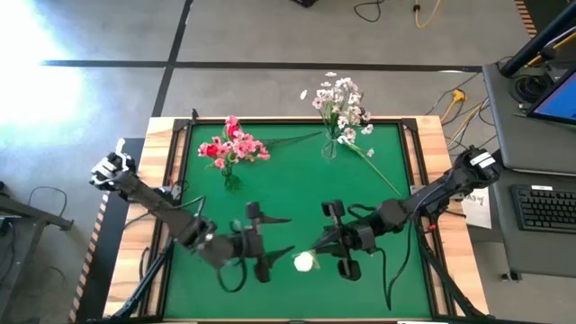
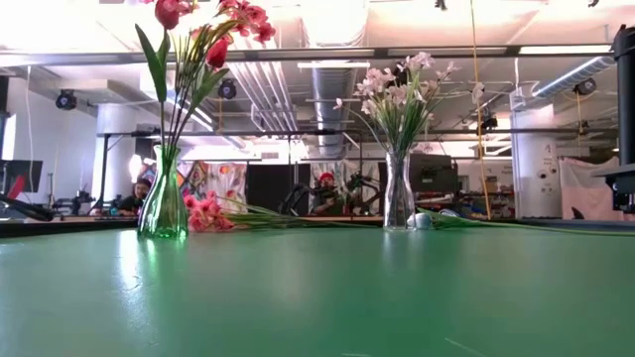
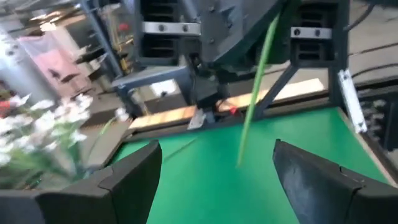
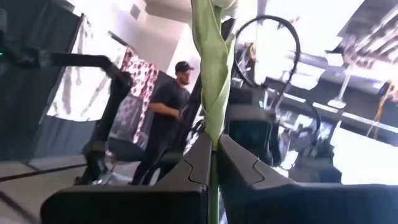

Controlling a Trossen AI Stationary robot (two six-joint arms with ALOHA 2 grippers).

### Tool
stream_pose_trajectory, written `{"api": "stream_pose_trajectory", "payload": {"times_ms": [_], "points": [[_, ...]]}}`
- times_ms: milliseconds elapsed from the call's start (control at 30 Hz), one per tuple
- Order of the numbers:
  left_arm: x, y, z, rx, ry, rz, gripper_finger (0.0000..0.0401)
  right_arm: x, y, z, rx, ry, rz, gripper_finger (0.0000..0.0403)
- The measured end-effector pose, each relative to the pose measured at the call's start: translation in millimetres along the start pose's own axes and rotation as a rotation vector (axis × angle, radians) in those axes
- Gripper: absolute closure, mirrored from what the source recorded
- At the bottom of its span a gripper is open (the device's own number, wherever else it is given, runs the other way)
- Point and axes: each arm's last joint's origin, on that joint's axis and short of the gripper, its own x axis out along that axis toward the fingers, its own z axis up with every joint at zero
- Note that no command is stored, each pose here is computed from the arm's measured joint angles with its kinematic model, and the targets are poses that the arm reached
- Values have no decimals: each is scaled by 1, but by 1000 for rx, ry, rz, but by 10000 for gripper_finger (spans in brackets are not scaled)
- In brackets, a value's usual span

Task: Sort flowers into vase by color
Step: Put the bottom white flower into the transparent vase

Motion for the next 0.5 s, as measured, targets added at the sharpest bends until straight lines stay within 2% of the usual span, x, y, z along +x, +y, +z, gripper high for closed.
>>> {"api": "stream_pose_trajectory", "payload": {"times_ms": [133, 367, 500], "points": [[34, 4, -6, 8, -70, -91, 119, 5, -5, 6, -49, -22, -16, 390], [68, 12, -12, -12, -194, -82, 140, 8, -12, 9, -125, -31, -56, 390], [77, 17, -15, -18, -212, -96, 157, 7, -18, 8, -153, -28, -104, 390]]}}
